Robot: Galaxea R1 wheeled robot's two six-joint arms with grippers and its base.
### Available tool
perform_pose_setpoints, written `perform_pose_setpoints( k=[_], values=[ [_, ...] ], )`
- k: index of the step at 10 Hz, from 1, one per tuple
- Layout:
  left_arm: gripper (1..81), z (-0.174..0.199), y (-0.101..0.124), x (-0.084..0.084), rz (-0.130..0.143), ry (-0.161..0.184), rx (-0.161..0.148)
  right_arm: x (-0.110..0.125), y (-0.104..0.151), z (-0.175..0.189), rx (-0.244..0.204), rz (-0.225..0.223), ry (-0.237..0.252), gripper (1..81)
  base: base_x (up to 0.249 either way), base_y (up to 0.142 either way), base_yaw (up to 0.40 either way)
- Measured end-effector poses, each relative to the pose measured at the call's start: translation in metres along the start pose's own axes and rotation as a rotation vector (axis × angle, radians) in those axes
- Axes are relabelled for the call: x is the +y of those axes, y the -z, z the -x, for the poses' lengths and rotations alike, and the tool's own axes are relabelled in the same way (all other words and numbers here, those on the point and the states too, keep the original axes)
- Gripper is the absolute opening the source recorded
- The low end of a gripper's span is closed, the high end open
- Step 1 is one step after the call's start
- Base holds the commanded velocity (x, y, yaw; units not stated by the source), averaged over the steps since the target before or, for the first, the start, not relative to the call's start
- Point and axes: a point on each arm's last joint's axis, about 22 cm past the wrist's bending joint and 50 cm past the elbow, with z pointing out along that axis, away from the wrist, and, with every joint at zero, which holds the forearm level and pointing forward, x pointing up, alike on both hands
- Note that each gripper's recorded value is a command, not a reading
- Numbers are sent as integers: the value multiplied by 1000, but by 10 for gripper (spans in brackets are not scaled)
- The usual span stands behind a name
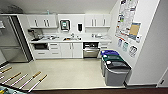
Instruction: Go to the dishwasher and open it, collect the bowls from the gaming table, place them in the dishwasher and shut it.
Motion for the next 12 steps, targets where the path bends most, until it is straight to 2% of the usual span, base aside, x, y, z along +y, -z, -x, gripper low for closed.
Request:
perform_pose_setpoints(
  k=[2,4,12],
  values=[
    [10,-8,1,1,1,-5,21,-2,0,-10,22,-4,12,10,195,0,0],
    [10,-30,4,1,0,-16,70,-4,0,-26,63,-10,31,10,194,0,0],
    [10,-28,5,1,-3,-18,74,-3,1,-27,68,-9,35,10,195,0,0]
  ],
)
